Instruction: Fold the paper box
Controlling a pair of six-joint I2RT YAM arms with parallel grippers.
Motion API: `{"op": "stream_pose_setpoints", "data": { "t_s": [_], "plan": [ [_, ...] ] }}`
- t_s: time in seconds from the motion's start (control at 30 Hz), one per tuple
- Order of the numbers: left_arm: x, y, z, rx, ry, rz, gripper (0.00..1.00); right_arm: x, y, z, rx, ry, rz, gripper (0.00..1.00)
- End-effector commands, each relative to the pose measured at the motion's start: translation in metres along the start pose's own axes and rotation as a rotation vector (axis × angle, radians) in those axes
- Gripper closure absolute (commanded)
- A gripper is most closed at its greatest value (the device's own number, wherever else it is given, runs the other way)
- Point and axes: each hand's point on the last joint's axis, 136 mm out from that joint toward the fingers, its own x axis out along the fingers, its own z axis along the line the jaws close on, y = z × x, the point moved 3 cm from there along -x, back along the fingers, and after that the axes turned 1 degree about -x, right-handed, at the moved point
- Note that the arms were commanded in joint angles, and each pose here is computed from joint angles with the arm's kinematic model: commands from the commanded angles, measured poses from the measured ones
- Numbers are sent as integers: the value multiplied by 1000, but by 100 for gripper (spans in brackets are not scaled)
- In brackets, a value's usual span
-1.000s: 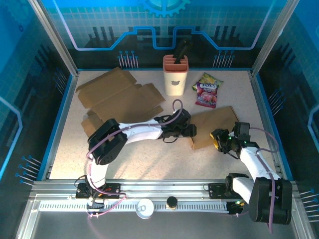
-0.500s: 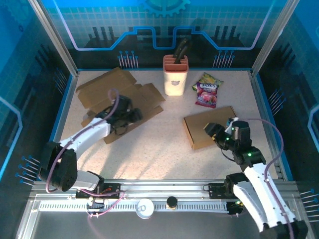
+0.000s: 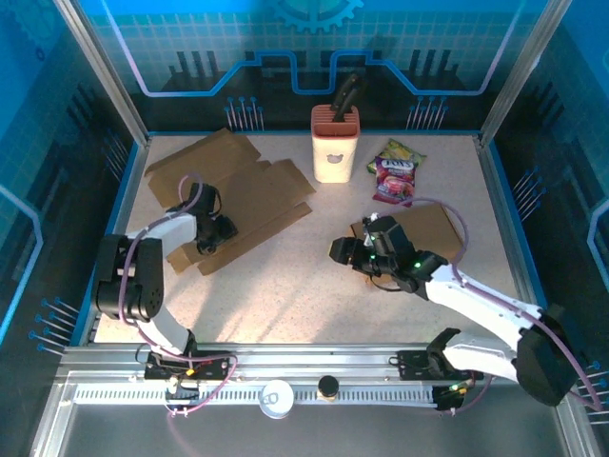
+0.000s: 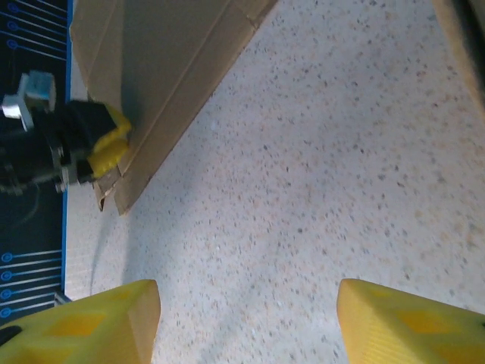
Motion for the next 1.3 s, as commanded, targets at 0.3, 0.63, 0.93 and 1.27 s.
{"op": "stream_pose_setpoints", "data": {
  "t_s": [0.3,0.63,0.93,1.27],
  "plan": [
    [-10,108,14,40,107,80,54,65,-53,22,69,-75,-148,36],
    [-13,130,25,58,114,104,55,135,-93,16,133,-53,-162,40],
    [-14,130,24,72,116,99,54,170,-103,-15,202,-9,-141,42],
    [-14,129,24,81,112,98,54,198,-111,-21,224,-30,-104,47]
  ]
}}
